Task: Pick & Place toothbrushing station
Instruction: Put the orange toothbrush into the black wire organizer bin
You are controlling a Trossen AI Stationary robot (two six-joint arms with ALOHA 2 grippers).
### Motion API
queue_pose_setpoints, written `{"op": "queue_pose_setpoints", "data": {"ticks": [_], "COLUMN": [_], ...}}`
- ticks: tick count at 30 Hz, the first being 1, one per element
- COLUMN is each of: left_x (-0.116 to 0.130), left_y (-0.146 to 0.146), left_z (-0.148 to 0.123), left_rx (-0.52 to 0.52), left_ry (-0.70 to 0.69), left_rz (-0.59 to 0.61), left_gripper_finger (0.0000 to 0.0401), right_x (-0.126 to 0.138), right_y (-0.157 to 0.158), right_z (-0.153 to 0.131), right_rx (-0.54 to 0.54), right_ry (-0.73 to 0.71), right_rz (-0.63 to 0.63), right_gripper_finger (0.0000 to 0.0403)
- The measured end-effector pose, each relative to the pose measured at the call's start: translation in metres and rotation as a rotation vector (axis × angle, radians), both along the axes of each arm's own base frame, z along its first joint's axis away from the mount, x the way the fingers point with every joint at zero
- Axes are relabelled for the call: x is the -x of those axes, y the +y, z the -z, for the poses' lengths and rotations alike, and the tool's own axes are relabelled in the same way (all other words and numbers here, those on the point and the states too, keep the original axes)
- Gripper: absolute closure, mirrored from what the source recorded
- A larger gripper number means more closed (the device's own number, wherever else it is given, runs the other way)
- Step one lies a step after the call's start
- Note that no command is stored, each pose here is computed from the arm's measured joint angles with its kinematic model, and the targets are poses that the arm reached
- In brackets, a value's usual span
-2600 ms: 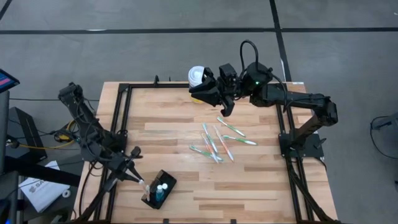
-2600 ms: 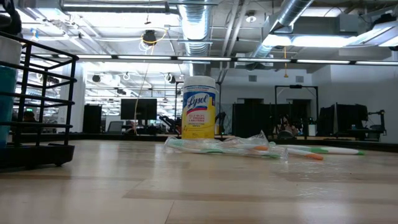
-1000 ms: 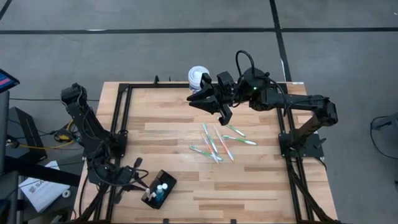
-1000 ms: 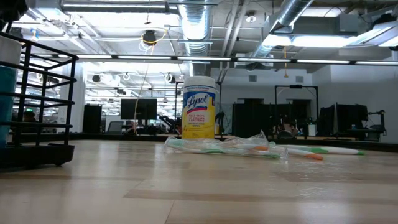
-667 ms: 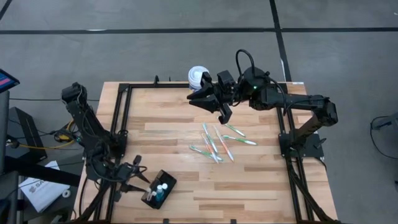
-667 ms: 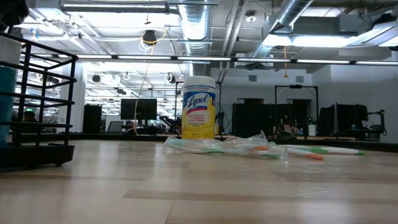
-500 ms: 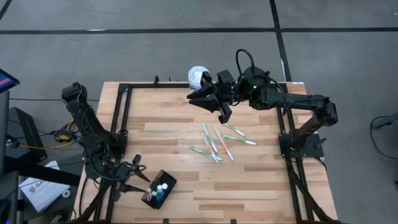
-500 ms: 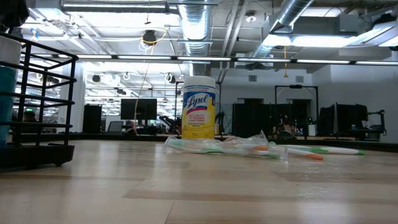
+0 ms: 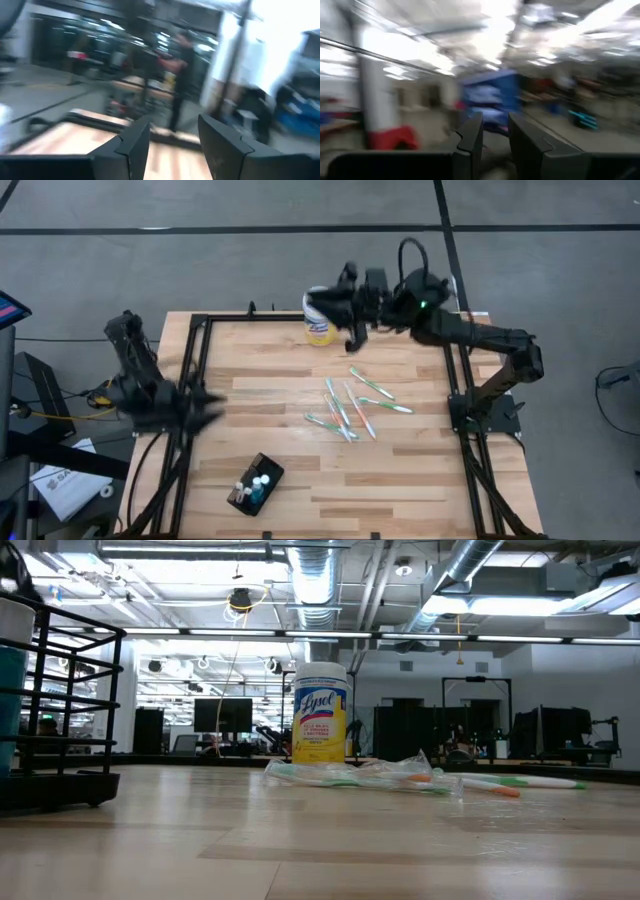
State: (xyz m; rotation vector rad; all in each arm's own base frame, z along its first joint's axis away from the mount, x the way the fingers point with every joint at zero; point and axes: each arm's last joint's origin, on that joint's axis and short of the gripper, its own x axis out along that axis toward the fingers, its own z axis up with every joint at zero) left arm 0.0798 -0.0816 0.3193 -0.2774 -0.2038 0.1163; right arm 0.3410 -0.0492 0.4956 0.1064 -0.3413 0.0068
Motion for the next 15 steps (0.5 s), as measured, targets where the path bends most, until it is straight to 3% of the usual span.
{"op": "queue_pose_setpoints", "data": {"ticks": [5,8,12,15], "left_x": [0.02,0.035,0.047,0.05], "left_y": [0.048,0.072,0.088,0.091], "left_z": [-0.037,-0.052,-0.062,-0.065], "left_rx": [0.098,0.105,0.082,0.086], "left_ry": [-0.062,-0.091,-0.075,-0.074], "left_rz": [-0.215,-0.316,-0.434,-0.461], "left_gripper_finger": [0.0256,0.0261,0.0269,0.0275], "right_x": [0.017,0.034,0.048,0.043], "right_y": [-0.025,-0.041,-0.064,-0.073], "right_z": [-0.01,0.0,0.037,0.069], "right_rx": [-0.034,-0.139,-0.271,-0.286], "right_ry": [0.276,0.489,0.82,0.957], "right_rz": [0.383,0.571,0.674,0.683], "right_gripper_finger": [0.0321,0.0321,0.0321,0.0321]}}
